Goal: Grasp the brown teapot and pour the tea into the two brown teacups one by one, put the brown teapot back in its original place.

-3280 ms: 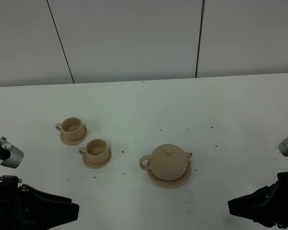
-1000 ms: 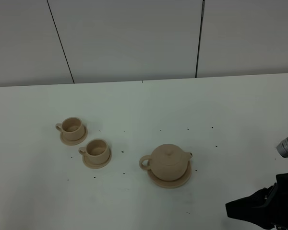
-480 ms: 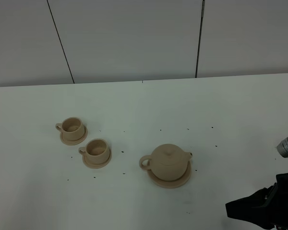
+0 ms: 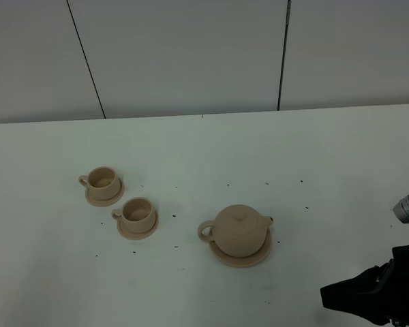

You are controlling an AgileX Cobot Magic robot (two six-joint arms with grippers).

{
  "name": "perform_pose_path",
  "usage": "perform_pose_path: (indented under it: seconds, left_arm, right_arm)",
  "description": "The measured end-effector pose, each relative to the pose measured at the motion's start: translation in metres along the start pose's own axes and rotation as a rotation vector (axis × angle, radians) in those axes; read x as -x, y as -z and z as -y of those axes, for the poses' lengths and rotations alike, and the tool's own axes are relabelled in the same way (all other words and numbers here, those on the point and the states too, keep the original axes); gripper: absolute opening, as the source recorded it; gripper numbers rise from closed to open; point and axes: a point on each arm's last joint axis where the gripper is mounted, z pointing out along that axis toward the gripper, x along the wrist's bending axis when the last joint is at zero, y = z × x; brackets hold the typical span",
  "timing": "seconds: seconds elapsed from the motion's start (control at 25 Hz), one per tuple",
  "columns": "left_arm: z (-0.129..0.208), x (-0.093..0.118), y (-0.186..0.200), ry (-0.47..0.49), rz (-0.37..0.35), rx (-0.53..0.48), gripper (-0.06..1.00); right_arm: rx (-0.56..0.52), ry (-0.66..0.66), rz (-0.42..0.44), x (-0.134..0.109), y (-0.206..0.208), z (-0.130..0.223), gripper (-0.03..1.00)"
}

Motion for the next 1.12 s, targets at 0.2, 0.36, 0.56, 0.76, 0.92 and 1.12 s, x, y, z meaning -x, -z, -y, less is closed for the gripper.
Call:
perform_pose_path:
  seconds: [0.2, 0.36, 0.56, 0.76, 0.92, 1.12]
  left_arm:
    - [0.012, 0.001, 0.015, -0.005, -0.009, 0.137, 0.28]
    - [0.018, 0.002, 0.02, -0.007, -0.012, 0.188, 0.28]
    - [0.018, 0.002, 0.021, -0.008, -0.012, 0.189, 0.28]
    - [0.018, 0.002, 0.021, -0.003, -0.011, 0.19, 0.28]
    - [0.018, 0.002, 0.021, 0.023, -0.013, 0.19, 0.28]
    - [0.018, 0.0, 0.021, 0.039, -0.026, 0.189, 0.29]
  right_arm:
    - [0.003, 0.0, 0.006, 0.001, 0.0, 0.0, 0.24]
    - [0.003, 0.001, 0.006, 0.001, 0.0, 0.0, 0.24]
    - [0.003, 0.001, 0.006, 0.001, 0.0, 0.0, 0.24]
    - [0.003, 0.001, 0.006, 0.001, 0.0, 0.0, 0.24]
    - [0.003, 0.001, 0.006, 0.001, 0.0, 0.0, 0.24]
    - [0.009, 0.001, 0.014, 0.001, 0.0, -0.001, 0.24]
